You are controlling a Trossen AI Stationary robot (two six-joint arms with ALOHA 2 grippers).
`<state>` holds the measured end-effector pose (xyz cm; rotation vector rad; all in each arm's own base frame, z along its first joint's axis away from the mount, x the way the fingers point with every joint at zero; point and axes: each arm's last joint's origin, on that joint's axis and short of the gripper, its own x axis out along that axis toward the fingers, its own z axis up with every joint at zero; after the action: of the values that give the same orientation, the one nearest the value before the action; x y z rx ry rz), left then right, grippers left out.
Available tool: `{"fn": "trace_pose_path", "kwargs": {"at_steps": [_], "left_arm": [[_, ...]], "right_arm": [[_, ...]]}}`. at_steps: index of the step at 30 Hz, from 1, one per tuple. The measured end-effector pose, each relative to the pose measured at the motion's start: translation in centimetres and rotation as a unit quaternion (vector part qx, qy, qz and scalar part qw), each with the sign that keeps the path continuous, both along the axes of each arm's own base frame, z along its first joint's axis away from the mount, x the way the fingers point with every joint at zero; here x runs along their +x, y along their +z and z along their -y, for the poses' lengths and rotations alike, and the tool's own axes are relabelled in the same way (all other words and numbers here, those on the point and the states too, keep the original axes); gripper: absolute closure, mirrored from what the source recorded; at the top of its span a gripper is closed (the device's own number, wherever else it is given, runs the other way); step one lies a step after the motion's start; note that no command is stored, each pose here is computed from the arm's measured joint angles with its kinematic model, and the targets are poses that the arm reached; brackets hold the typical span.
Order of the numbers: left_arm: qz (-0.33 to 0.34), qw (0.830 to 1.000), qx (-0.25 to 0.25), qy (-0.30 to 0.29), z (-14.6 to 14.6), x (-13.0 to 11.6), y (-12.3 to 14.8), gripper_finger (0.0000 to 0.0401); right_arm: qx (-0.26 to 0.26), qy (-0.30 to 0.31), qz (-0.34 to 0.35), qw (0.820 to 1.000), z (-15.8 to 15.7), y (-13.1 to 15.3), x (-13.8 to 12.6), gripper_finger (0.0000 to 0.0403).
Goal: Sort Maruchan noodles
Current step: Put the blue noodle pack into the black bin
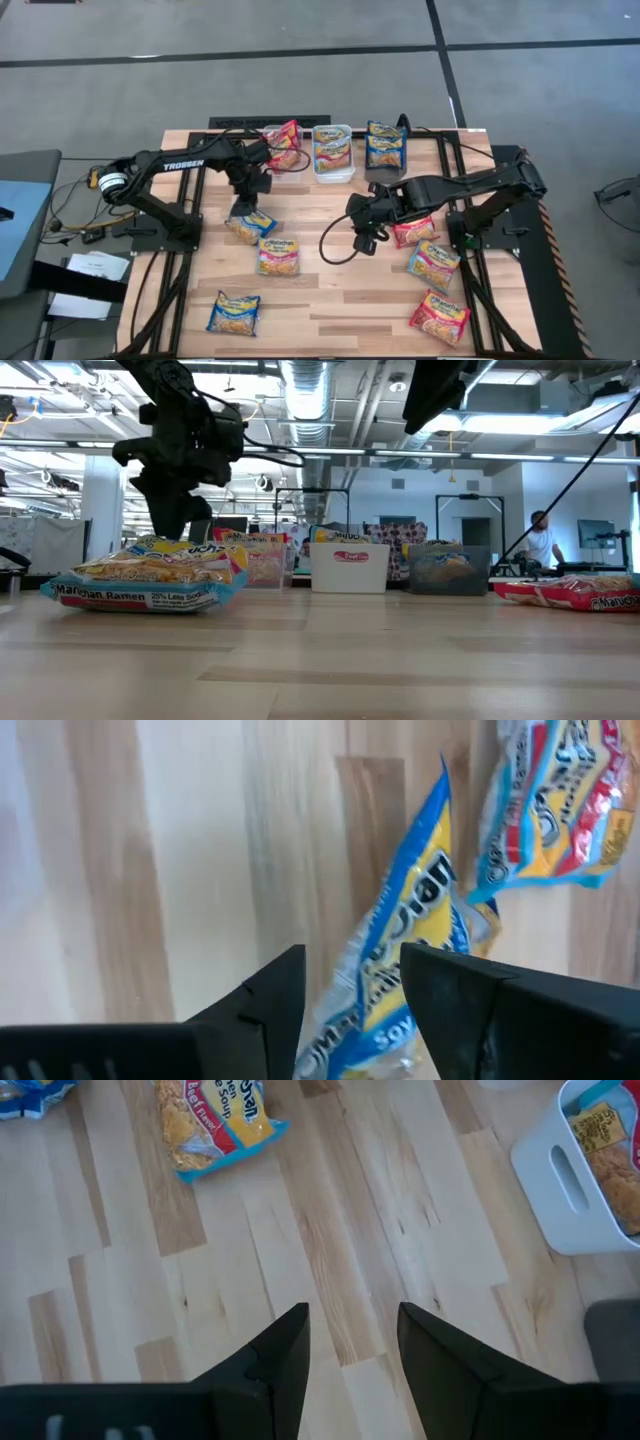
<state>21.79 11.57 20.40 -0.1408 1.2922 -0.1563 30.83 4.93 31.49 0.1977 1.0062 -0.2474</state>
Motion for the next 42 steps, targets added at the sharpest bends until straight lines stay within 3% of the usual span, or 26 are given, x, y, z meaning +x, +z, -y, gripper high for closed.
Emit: {"fn": "trace_pose_path", "kwargs": {"at_steps": [5, 17, 26, 30, 36, 42], "left_arm": [[0.006, 1.0, -0.004, -0.001, -0.1, 0.0, 0.0, 0.025], [-0.068, 0.991, -0.116, -0.014, 0.1, 1.0, -4.0, 0.025], [-0.096, 0.985, -0.144, -0.031, 0.9, 1.4, -5.0, 0.0253], [-0.111, 0.981, -0.153, -0.045, 1.3, 1.4, -5.3, 0.0287], [-0.116, 0.981, -0.15, -0.047, 1.4, 1.4, -5.5, 0.0387], [-0.138, 0.979, -0.147, -0.038, 1.4, 1.1, -5.4, 0.04]], "right_arm": [[0.0, 0.0, 0.0, 1.0, 0.0, 0.0, 0.0, 0.0227], [0.008, 0.005, -0.003, 1.0, -0.1, 0.0, 0.0, 0.0227], [0.007, 0.005, -0.006, 1.0, 0.0, -0.1, -0.1, 0.0227], [0.007, 0.005, -0.008, 1.0, 0.0, -0.1, -0.1, 0.0227], [0.007, 0.005, -0.011, 1.0, 0.0, -0.1, -0.2, 0.0227], [0.007, 0.005, -0.011, 1.0, 0.0, -0.1, -0.2, 0.0241]]}}
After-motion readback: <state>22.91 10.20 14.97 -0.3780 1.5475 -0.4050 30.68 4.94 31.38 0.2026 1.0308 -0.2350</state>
